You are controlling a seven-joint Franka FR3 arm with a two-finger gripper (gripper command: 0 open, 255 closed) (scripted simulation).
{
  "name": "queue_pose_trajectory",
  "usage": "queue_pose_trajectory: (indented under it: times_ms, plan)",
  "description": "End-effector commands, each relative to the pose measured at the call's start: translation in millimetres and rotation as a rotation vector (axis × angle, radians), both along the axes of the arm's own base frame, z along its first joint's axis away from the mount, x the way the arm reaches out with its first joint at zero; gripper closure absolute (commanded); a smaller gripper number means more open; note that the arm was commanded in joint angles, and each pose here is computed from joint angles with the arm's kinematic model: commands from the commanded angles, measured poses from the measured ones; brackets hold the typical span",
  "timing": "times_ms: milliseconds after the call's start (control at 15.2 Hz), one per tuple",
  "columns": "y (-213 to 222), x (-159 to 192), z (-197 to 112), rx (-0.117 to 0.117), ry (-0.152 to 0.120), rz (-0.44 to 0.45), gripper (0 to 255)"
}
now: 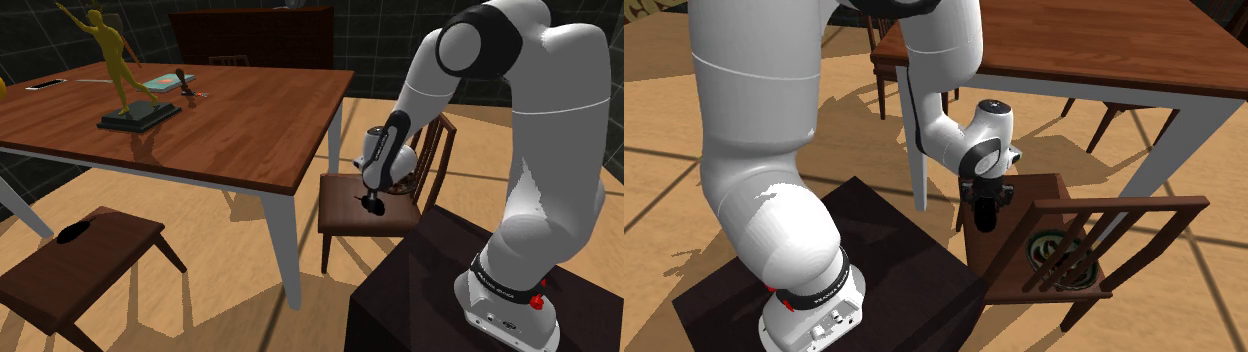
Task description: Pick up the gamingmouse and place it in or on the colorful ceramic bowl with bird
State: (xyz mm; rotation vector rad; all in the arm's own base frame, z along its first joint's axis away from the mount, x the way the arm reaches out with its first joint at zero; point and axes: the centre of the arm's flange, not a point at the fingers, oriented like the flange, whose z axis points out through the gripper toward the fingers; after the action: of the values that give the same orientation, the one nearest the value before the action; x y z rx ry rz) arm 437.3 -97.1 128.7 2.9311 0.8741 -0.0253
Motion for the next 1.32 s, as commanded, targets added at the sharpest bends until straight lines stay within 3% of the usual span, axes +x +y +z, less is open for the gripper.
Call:
queue_pose_trajectory:
  times_ms: [0,726,1254]
  plan:
    - [1,0,11,0.000,0.000,0.000,255]
    - [1,0,64,0.000,0.000,0.000,255]
    - [-104,2,61,0.000,0.000,0.000,255]
